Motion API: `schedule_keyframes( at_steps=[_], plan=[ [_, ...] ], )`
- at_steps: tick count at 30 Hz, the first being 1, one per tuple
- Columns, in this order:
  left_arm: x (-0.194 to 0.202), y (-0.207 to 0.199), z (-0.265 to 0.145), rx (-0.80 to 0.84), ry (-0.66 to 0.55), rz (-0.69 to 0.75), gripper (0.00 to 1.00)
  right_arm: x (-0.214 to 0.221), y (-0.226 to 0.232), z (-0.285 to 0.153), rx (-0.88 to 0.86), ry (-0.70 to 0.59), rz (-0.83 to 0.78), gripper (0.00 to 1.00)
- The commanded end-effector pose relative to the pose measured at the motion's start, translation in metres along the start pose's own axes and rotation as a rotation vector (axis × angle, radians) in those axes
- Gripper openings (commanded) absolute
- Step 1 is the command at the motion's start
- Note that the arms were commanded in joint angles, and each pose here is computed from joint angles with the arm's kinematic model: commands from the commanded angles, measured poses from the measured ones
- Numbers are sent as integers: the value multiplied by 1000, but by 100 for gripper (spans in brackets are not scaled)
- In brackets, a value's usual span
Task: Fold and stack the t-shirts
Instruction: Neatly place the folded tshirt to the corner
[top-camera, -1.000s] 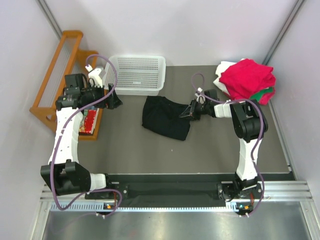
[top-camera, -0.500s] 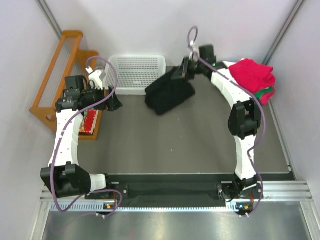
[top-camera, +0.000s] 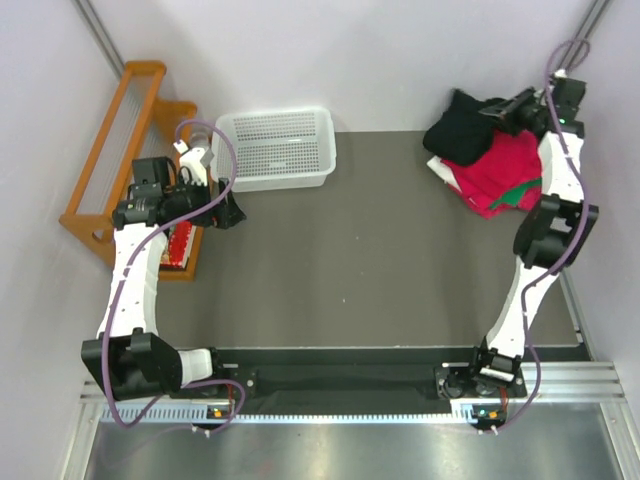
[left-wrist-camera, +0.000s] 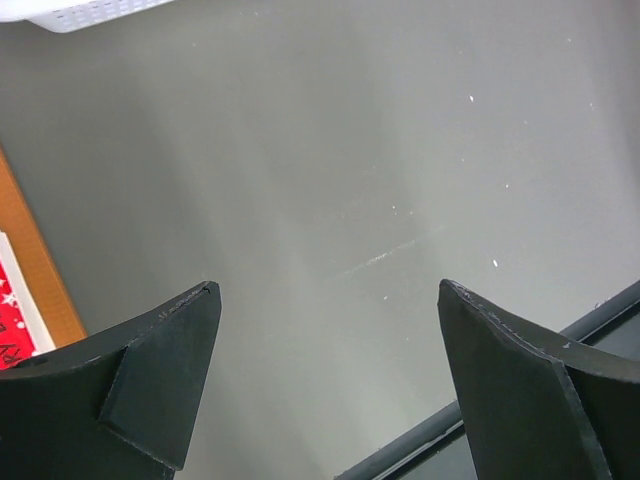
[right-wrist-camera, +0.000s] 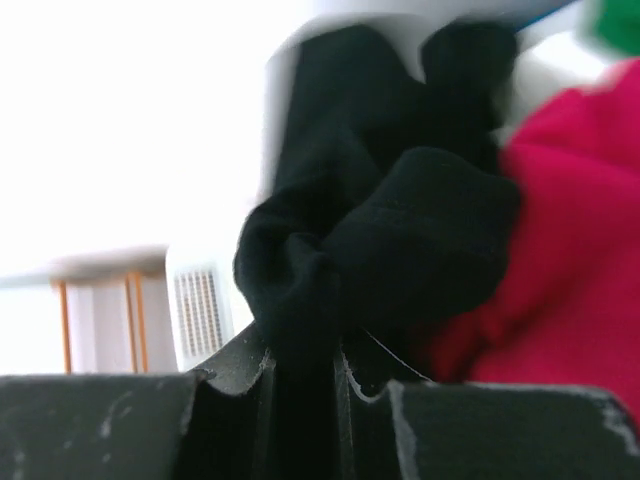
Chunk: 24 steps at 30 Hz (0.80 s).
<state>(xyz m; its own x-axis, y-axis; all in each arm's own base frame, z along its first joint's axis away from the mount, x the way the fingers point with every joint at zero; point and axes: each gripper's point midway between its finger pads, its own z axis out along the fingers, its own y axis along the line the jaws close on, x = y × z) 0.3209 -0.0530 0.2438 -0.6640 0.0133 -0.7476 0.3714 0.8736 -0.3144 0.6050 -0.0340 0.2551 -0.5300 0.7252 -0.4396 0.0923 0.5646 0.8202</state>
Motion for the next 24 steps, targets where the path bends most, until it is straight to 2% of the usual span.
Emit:
schedule_keyframes(
  at_steps=[1,3,5,8,9,10,11,12,15,19,22,24],
  plan=[
    [-8,-5,-2,24,-40,11,94,-45,103,-78,-212,-181,-102,0],
    [-9,-6,-2,27,-41,10,94,-50,81,-84,-176,-194,-52,0],
    [-11,-7,-3,29,-48,13,94,-54,85,-94,-210,-228,-52,0],
    [-10,-8,-2,41,-45,6,94,-44,80,-82,-255,-171,-8,0],
    [-9,-8,-1,43,-43,2,94,-40,108,-79,-306,-147,-59,0],
    [-8,-8,0,46,-39,-3,94,-26,92,-57,-262,-66,-17,0],
    [-9,-8,0,48,-40,-5,94,-21,101,-49,-268,-39,-37,0],
    [-8,-8,1,49,-37,-8,94,-16,131,-49,-319,-28,-80,0],
    [-6,-8,1,48,-32,-9,94,-15,145,-37,-374,-9,-23,0],
    [-1,-11,0,59,-29,-10,94,-49,175,-49,-556,-84,-6,0],
    [3,-10,0,54,-28,-6,94,-78,195,-89,-602,-193,-29,0],
    [4,-9,1,50,-27,-3,95,-94,192,-108,-585,-251,-44,0]
  ],
)
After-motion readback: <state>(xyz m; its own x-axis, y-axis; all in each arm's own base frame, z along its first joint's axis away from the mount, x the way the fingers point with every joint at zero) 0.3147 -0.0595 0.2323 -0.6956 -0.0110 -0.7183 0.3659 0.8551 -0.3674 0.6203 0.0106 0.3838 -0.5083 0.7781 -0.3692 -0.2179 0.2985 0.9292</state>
